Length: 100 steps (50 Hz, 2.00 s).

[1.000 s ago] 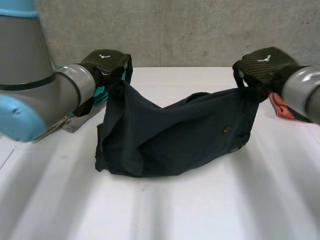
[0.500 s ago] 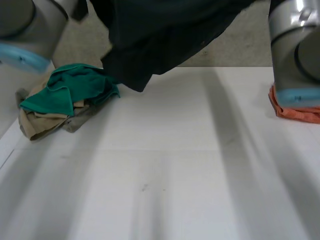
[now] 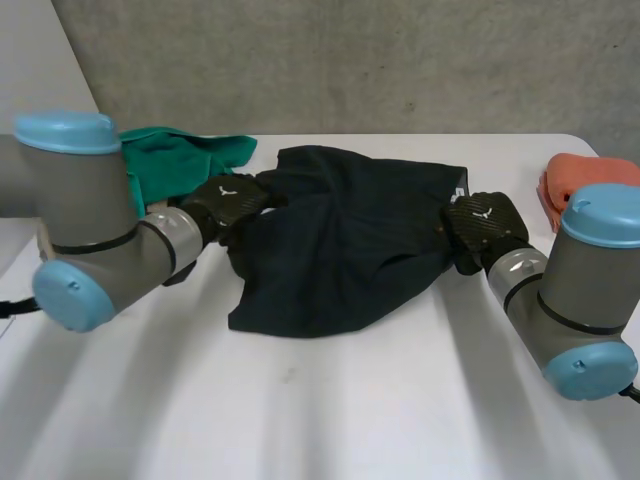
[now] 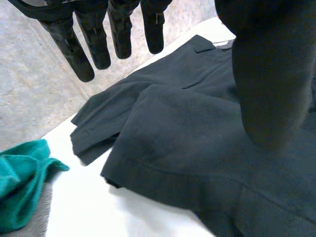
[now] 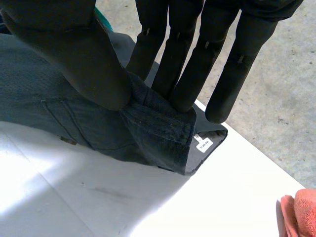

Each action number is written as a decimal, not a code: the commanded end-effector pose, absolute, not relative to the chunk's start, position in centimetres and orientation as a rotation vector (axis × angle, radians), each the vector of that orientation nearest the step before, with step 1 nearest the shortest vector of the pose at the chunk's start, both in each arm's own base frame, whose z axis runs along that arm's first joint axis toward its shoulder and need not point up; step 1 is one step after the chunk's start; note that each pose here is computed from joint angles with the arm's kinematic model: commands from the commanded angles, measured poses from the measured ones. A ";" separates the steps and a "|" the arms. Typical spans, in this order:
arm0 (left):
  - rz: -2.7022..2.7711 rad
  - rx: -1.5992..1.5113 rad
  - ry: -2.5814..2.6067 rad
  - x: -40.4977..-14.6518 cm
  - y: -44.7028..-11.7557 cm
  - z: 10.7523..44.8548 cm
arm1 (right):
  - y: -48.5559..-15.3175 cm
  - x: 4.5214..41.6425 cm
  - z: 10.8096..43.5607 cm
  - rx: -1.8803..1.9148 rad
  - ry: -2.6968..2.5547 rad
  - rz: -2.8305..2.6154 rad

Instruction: Fold the laundry.

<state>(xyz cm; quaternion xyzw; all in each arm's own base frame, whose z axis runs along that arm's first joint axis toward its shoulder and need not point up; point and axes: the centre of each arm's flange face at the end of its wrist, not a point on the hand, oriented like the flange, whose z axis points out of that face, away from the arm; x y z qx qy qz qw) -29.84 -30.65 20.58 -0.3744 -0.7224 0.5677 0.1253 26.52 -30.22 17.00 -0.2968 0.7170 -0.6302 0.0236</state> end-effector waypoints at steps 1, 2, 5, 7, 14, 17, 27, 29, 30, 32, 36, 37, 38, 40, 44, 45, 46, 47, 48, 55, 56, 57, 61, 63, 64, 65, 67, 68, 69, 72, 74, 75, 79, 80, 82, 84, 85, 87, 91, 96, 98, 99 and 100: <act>1.707 -1.075 -2.165 -27.5 -27.0 23.7 | -29.8 25.8 17.4 -0.887 2.238 -1.950; 1.701 -1.070 -2.176 -27.3 -26.5 23.7 | -29.8 25.8 17.5 -0.886 2.239 -1.951; 1.660 -1.061 -2.238 -26.3 -24.5 23.1 | -29.8 25.8 17.6 -0.882 2.239 -1.950; 1.630 -1.060 -2.271 -25.9 -23.6 22.5 | -29.8 25.7 17.6 -0.879 2.242 -1.948; 1.387 -1.118 -2.416 -25.4 -20.6 17.3 | -29.8 25.7 18.0 -0.870 2.237 -1.945; 1.371 -1.127 -2.431 -25.5 -21.1 15.5 | -29.6 25.6 18.1 -0.867 2.236 -1.939; 1.469 -1.123 -2.406 -27.1 -24.1 13.7 | -29.6 25.4 18.2 -0.856 2.239 -1.941; 1.481 -1.124 -2.412 -27.4 -24.6 13.5 | -29.6 25.4 18.2 -0.858 2.240 -1.940; 1.482 -1.125 -2.414 -27.5 -24.8 13.3 | -29.6 25.4 18.3 -0.858 2.239 -1.942; 1.496 -1.126 -2.419 -27.8 -25.2 13.1 | -29.5 25.4 18.3 -0.860 2.233 -1.950; 1.526 -1.132 -2.410 -28.4 -25.7 12.9 | -29.4 25.4 18.3 -0.864 2.234 -1.946; 1.553 -1.132 -2.398 -28.7 -25.9 13.0 | -29.3 25.4 18.2 -0.869 2.235 -1.942; 1.562 -1.135 -2.392 -28.8 -26.0 13.1 | -29.4 25.4 18.2 -0.869 2.232 -1.943; 1.592 -1.138 -2.380 -29.0 -26.3 13.3 | -29.3 25.4 18.2 -0.876 2.230 -1.941; 1.649 -1.138 -2.360 -29.3 -26.7 14.0 | -29.3 25.5 18.2 -0.885 2.228 -1.945; 1.665 -1.131 -2.357 -29.3 -26.7 14.5 | -29.3 25.4 18.1 -0.886 2.232 -1.942; 1.671 -1.129 -2.357 -29.3 -26.6 14.7 | -29.3 25.4 18.1 -0.886 2.232 -1.942; 1.681 -1.124 -2.353 -29.3 -26.6 15.0 | -29.4 25.4 18.1 -0.886 2.232 -1.945; 1.694 -1.117 -2.349 -29.3 -26.5 15.4 | -29.4 25.4 18.1 -0.886 2.232 -1.945; 1.767 -1.056 -2.343 -28.7 -25.8 17.8 | -29.7 25.2 18.1 -0.886 2.229 -1.962; 1.772 -1.039 -2.344 -28.5 -25.7 18.0 | -29.7 25.2 18.1 -0.886 2.229 -1.962; 1.774 -1.030 -2.343 -28.4 -25.7 18.1 | -29.7 25.2 18.1 -0.888 2.230 -1.961; 1.745 -1.032 -2.361 -28.1 -25.9 17.4 | -29.7 25.3 18.0 -0.892 2.231 -1.960; 1.725 -1.035 -2.378 -28.1 -26.0 16.9 | -29.7 25.3 18.1 -0.899 2.229 -1.963; 1.708 -1.038 -2.395 -28.0 -26.0 16.4 | -29.7 25.3 18.1 -0.905 2.227 -1.967; 1.704 -1.039 -2.399 -28.0 -26.0 16.3 | -29.7 25.4 18.0 -0.909 2.227 -1.965; 1.704 -1.038 -2.407 -28.0 -26.1 16.1 | -29.7 25.3 17.9 -0.915 2.233 -1.965; 1.705 -1.038 -2.409 -28.0 -26.0 16.2 | -29.7 25.3 17.9 -0.919 2.233 -1.963; 1.709 -1.035 -2.412 -27.9 -26.0 16.2 | -29.7 25.3 17.9 -0.920 2.231 -1.966; 1.740 -1.020 -2.392 -28.0 -25.9 16.8 | -29.8 25.2 17.9 -0.919 2.234 -1.968; 1.766 -1.024 -2.372 -28.1 -25.8 17.4 | -30.0 25.1 17.9 -0.915 2.237 -1.971; 1.776 -1.020 -2.371 -28.1 -25.8 17.6 | -30.0 25.1 17.9 -0.915 2.237 -1.971; 1.884 -0.951 -2.326 -27.6 -25.9 19.8 | -30.1 25.1 17.7 -0.919 2.238 -1.974; 1.902 -0.939 -2.318 -27.5 -25.8 20.2 | -30.1 25.1 17.7 -0.920 2.239 -1.972; 1.947 -0.901 -2.286 -27.1 -25.5 21.4 | -30.1 25.2 17.5 -0.926 2.242 -1.967; 1.954 -0.897 -2.261 -27.2 -25.1 22.0 | -30.1 25.2 17.5 -0.931 2.244 -1.966; 1.937 -0.898 -2.258 -27.3 -25.1 21.7 | -30.0 25.3 17.4 -0.936 2.241 -1.966; 1.892 -0.920 -2.279 -27.5 -25.1 20.5 | -30.1 25.3 17.4 -0.940 2.241 -1.967; 1.759 -0.950 -2.375 -27.3 -25.5 17.6 | -30.0 25.4 17.4 -0.946 2.239 -1.968; 1.640 -0.981 -2.445 -27.2 -25.5 15.7 | -30.0 25.3 17.4 -0.945 2.241 -1.968; 1.616 -0.991 -2.441 -27.4 -25.5 15.3 | -30.0 25.3 17.3 -0.946 2.243 -1.965; 1.612 -0.995 -2.436 -27.6 -25.5 15.2 | -30.0 25.3 17.3 -0.946 2.243 -1.965; 1.610 -0.999 -2.428 -27.7 -25.6 15.1 | -30.0 25.3 17.3 -0.946 2.243 -1.965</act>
